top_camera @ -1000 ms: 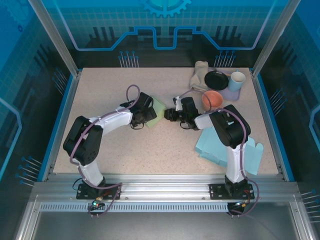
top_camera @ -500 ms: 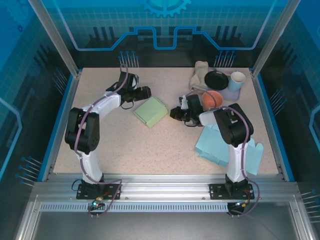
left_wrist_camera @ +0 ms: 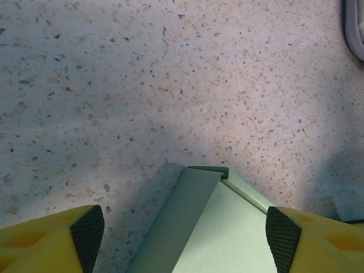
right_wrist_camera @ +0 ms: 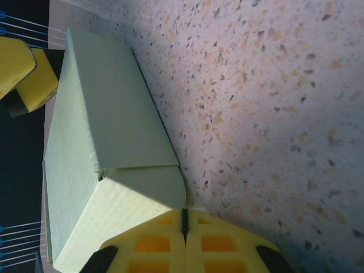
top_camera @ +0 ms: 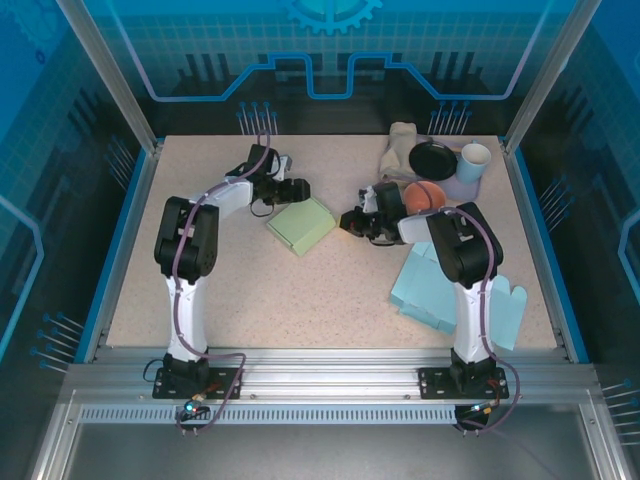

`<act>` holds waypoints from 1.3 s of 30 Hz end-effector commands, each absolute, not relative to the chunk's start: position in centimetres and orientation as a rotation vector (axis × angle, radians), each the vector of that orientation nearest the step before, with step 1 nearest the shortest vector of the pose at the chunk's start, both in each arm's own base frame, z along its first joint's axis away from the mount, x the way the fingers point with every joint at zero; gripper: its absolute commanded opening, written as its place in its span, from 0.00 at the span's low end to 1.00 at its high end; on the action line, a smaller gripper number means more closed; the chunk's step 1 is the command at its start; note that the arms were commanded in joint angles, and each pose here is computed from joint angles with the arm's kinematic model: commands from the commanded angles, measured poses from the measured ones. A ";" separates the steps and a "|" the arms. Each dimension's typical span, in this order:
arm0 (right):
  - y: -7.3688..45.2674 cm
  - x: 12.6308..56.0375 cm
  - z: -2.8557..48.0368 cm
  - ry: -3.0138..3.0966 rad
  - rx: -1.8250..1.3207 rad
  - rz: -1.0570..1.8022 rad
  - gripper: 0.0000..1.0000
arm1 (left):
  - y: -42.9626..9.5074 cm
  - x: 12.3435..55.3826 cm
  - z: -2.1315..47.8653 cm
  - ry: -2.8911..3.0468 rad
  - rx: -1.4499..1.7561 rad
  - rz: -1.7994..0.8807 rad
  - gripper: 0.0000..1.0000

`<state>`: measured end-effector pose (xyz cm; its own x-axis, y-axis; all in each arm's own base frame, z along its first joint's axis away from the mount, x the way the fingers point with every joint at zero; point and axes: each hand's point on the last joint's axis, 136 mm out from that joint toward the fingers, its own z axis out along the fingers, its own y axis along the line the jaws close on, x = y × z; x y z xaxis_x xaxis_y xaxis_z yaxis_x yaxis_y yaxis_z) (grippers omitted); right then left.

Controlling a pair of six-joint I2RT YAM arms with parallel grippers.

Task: Fold the paper box

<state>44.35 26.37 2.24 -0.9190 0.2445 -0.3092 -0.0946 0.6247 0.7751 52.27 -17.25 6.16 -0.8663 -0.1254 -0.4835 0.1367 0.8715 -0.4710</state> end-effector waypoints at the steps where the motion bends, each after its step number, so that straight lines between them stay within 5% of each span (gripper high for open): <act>1: 26.6 43.8 0.6 2.546 0.152 1.196 0.00 | -18.6 52.5 6.5 2.516 0.020 -0.781 0.76; 10: 26.8 43.8 -0.5 2.584 0.157 1.188 0.00 | -22.4 50.3 4.4 2.572 0.087 -0.845 0.72; 30: 27.7 43.8 0.7 2.543 0.082 1.236 0.00 | -30.8 44.5 8.3 2.574 0.114 -1.253 0.69; 39: 26.1 43.5 2.3 2.544 0.073 1.126 0.00 | -24.0 46.5 7.4 2.586 -0.195 -0.810 0.68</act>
